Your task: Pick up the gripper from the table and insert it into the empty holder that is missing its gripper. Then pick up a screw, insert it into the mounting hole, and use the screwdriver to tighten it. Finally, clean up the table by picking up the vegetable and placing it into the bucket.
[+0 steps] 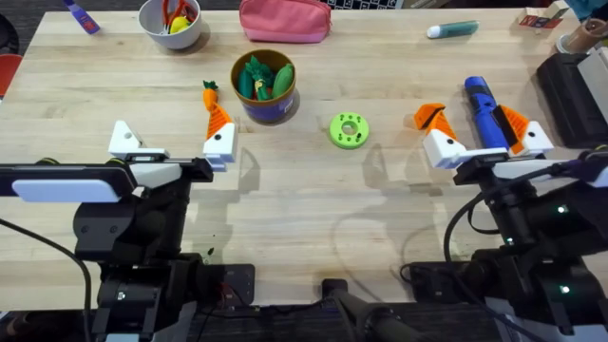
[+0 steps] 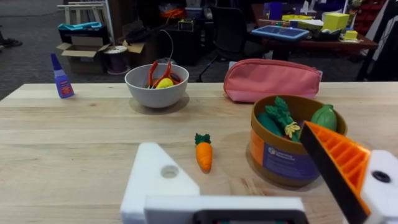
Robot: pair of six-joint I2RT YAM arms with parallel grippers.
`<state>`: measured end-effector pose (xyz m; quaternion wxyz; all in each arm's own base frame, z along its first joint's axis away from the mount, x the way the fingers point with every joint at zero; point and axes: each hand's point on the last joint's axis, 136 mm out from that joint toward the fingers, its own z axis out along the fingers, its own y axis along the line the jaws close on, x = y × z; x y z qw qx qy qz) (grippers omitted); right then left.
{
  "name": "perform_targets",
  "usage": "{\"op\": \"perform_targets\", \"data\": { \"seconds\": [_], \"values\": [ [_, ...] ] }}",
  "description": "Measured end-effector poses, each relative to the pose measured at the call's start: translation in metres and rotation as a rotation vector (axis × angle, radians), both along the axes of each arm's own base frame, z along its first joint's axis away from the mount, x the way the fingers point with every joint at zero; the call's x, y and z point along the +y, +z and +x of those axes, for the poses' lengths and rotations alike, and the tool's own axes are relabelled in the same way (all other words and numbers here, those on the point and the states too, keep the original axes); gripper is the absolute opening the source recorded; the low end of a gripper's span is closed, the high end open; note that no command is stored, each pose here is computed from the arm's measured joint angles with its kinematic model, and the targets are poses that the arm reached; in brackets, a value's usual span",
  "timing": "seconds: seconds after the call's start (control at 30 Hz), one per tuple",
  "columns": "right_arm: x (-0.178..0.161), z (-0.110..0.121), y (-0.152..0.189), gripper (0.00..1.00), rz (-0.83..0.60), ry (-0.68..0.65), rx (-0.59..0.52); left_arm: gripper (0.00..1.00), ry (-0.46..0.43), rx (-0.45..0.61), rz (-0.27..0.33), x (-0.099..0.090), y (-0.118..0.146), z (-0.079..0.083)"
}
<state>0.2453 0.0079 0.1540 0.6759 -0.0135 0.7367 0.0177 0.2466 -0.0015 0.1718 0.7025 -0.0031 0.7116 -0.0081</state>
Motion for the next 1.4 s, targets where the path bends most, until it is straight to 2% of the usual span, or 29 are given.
{"op": "perform_targets", "data": {
  "seconds": [0.27, 0.37, 0.43, 0.57, 0.7, 0.8, 0.87, 1.1, 1.23, 1.4],
  "values": [
    [0.000, 0.000, 0.000, 0.994, 0.000, 0.000, -0.001, 0.985, 0.000, -0.007, 0.000, 0.000, 0.002, 0.000],
    [0.000, 0.001, 0.008, 0.994, 0.000, 0.001, -0.032, 0.985, 0.000, -0.077, 0.000, 0.000, 0.019, 0.000],
    [0.000, 0.001, 0.020, 0.994, 0.000, 0.002, -0.081, 0.985, 0.000, -0.112, 0.002, 0.000, 0.029, -0.002],
    [0.001, -0.003, 0.048, 0.994, 0.001, 0.006, -0.143, 0.985, 0.002, -0.105, 0.037, 0.000, 0.046, -0.006],
    [0.001, -0.016, 0.102, 0.994, 0.001, 0.008, -0.214, 0.985, 0.008, -0.085, 0.058, 0.001, 0.089, -0.015],
    [0.001, -0.027, 0.138, 0.994, 0.003, 0.009, -0.206, 0.985, 0.022, -0.021, 0.067, 0.005, 0.114, -0.014],
    [0.002, -0.031, 0.148, 0.994, 0.010, 0.009, -0.139, 0.985, 0.029, 0.062, 0.068, 0.008, 0.121, -0.009],
    [0.003, -0.028, 0.137, 0.994, 0.021, 0.011, 0.267, 0.985, 0.024, 0.430, 0.062, 0.010, 0.117, 0.021],
    [0.003, -0.020, 0.125, 0.994, 0.021, 0.009, 0.458, 0.985, 0.019, 0.584, 0.059, 0.011, 0.105, 0.038],
    [0.003, -0.012, 0.100, 0.993, 0.021, 0.006, 0.695, 0.985, 0.013, 0.728, 0.055, 0.011, 0.085, 0.055]
  ]
}}
